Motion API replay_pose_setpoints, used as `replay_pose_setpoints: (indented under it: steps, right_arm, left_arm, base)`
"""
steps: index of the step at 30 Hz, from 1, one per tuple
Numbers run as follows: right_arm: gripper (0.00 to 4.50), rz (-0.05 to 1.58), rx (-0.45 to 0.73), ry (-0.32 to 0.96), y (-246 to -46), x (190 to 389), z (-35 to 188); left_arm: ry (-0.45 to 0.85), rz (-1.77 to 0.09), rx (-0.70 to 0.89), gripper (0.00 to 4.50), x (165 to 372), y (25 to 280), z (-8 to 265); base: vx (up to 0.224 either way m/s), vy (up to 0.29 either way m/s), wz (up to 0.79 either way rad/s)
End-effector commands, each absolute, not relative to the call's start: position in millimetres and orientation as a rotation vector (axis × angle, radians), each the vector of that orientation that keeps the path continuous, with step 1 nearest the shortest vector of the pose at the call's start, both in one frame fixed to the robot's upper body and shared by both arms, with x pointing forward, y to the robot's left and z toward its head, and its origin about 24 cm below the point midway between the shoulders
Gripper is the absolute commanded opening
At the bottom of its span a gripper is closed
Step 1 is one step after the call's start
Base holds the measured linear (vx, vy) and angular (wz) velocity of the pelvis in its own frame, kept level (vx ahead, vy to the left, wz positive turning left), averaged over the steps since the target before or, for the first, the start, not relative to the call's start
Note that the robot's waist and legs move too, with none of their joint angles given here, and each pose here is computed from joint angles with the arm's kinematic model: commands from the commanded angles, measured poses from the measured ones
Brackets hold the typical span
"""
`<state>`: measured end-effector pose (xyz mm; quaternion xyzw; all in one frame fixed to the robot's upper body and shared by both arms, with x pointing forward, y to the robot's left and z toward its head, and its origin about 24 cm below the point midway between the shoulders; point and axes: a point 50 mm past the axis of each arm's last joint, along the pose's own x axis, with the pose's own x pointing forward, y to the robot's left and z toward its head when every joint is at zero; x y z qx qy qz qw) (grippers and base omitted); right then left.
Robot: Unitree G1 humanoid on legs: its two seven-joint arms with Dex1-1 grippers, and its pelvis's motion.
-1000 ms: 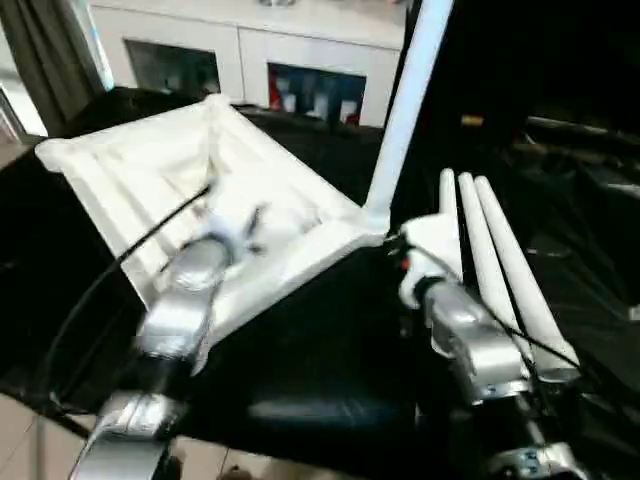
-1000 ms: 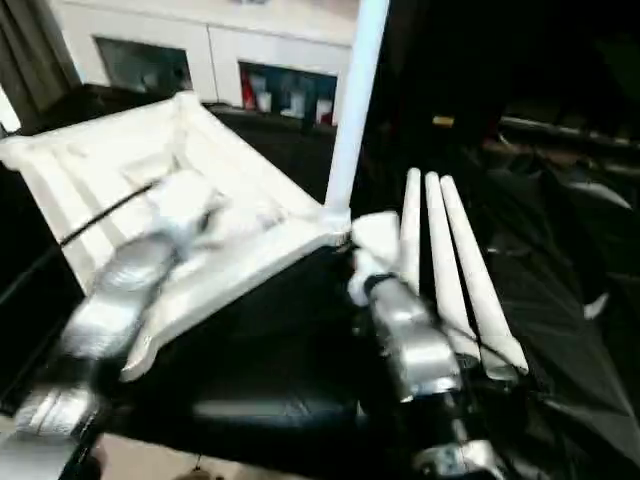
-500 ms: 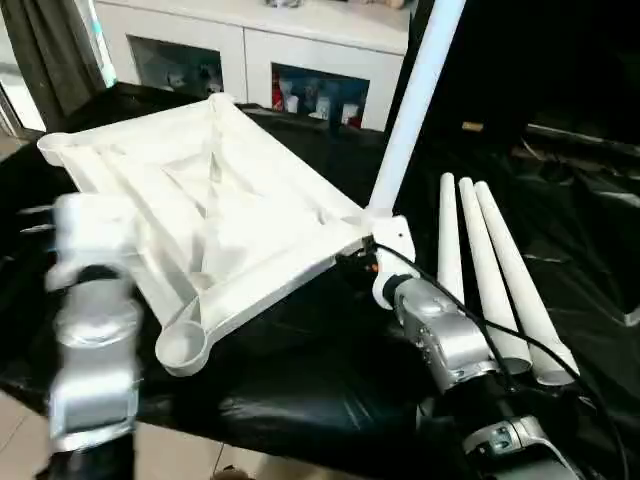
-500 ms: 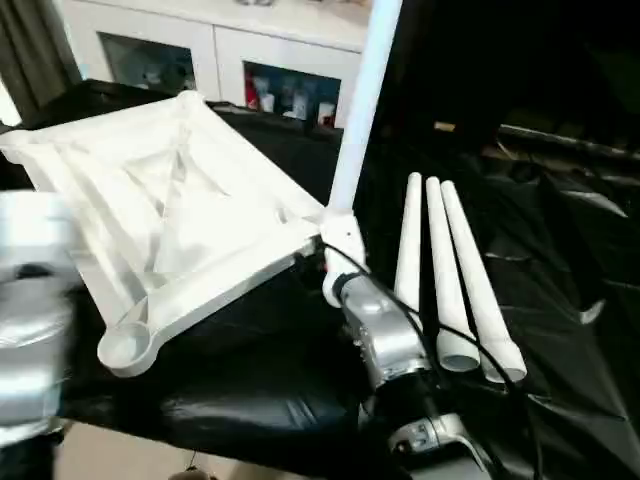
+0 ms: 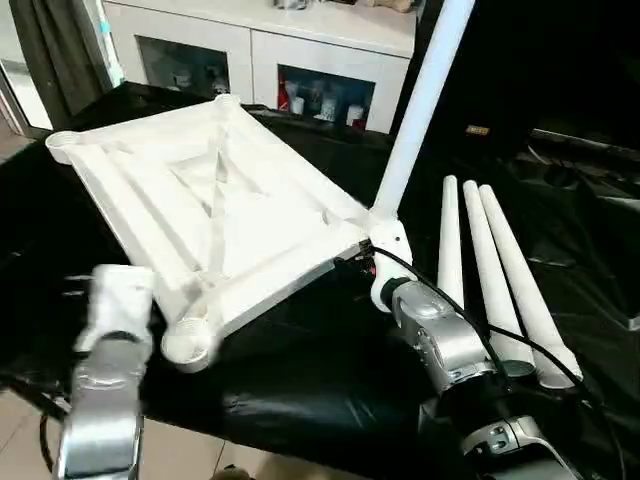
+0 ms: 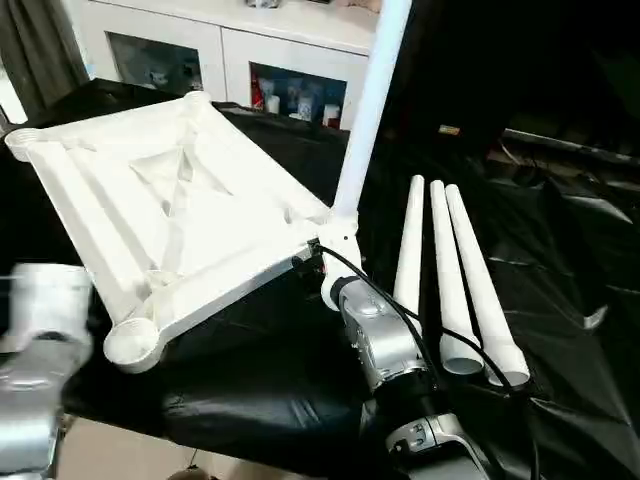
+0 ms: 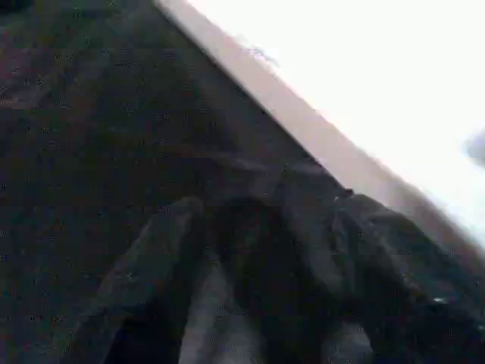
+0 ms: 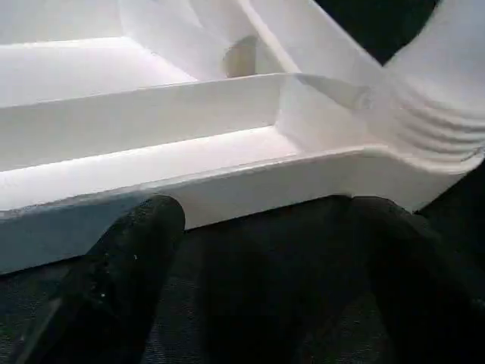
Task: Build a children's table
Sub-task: Rotate table base, then pick table leg
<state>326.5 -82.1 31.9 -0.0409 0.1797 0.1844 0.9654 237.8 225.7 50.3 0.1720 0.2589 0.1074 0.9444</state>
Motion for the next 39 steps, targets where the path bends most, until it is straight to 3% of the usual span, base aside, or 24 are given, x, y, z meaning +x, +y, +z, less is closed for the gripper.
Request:
replay_pose_setpoints:
  steps: [1, 8, 12, 13, 18, 24, 30, 39]
  right_arm:
    - [3.90, 0.350, -0.098, 0.333, -87.8, 331.1, 42]
    - [3.90, 0.269, -0.183, 0.386, -112.4, 326.7, 56]
    - [3.90, 0.165, -0.114, 0.406, -141.1, 324.4, 73]
    - [4.18, 0.125, -0.094, 0.417, -149.4, 324.3, 78]
    - [4.40, 0.024, -0.062, 0.465, -171.0, 322.3, 96]
    - [4.40, -0.045, 0.028, 0.577, -183.0, 319.5, 101]
    - [4.40, 0.043, 0.166, 0.762, -182.7, 320.3, 86]
    - [4.40, 0.051, 0.153, 0.922, -179.4, 326.5, 72]
  left_arm:
    - [0.540, 0.067, 0.329, 3.06, 239, 205, 50]
    - [0.523, -0.209, 0.317, 3.06, 246, 171, 55]
    - [0.480, -0.398, 0.351, 3.06, 256, 138, 52]
    - [0.476, -0.442, 0.352, 3.07, 258, 129, 50]
    - [0.462, -0.545, 0.344, 3.07, 264, 107, 46]
    - [0.425, -0.601, 0.378, 3.07, 263, 109, 55]
    - [0.338, -0.797, 0.393, 3.07, 256, 118, 84]
    - [0.281, -1.014, 0.381, 3.07, 245, 116, 111]
  base:
    - [0.000, 0.000, 0.00]
    - [0.000, 0.000, 0.00]
    - [0.000, 0.000, 0.00]
    - [0.000, 0.000, 0.00]
    - [0.000, 0.000, 0.00]
    - [0.000, 0.000, 0.00]
    - [0.000, 0.000, 0.00]
    - [0.000, 0.000, 0.00]
